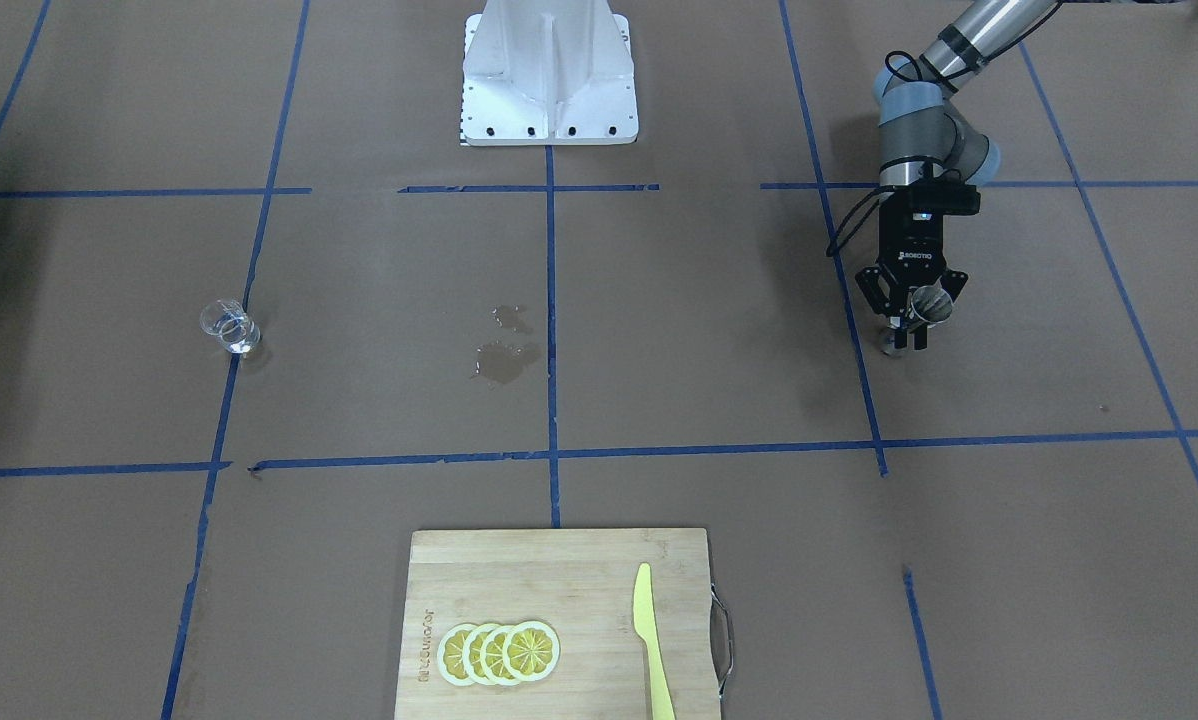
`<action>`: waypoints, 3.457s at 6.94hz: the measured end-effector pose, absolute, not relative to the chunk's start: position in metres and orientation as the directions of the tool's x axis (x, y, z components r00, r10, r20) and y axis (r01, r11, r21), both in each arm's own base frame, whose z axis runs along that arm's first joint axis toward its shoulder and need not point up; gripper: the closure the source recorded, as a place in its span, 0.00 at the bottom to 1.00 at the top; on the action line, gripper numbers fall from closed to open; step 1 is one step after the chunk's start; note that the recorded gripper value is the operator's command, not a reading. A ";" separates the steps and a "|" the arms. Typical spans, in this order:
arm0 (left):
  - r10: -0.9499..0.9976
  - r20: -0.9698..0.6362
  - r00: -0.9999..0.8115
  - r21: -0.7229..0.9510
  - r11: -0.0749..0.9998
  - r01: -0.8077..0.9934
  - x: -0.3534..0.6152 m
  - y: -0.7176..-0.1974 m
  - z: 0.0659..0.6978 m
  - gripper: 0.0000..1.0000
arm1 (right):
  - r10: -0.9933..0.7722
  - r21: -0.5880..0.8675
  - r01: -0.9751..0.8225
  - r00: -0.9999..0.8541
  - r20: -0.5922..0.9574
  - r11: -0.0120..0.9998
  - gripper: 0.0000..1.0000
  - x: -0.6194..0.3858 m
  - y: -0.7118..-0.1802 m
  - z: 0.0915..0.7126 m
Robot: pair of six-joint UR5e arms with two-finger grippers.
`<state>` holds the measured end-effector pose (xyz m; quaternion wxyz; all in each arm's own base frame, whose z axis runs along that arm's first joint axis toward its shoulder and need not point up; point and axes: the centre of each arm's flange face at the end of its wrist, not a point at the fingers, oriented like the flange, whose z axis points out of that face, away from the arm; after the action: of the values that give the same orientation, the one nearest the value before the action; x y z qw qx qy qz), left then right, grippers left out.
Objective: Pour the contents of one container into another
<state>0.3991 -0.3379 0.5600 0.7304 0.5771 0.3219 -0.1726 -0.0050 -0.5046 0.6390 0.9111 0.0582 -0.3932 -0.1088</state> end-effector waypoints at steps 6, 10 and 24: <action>0.237 -0.680 0.694 0.732 0.282 0.620 0.384 -0.358 0.501 1.00 | -0.237 0.282 0.027 0.622 0.746 0.959 0.00 -0.030 -0.501 0.592; 0.253 -0.673 0.695 0.739 0.277 0.614 0.387 -0.360 0.491 1.00 | -0.157 0.307 -0.222 0.512 0.844 0.925 0.01 -0.120 -0.461 0.539; 0.254 -0.678 0.690 0.734 0.274 0.621 0.395 -0.364 0.485 1.00 | -0.052 0.715 -0.618 0.744 0.667 0.326 0.01 -0.425 -0.249 0.518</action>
<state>0.3953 -0.3636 0.4852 0.7065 0.5882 0.3716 -0.1299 -0.4254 -0.2485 0.5185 0.7549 0.5495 -0.3048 0.1877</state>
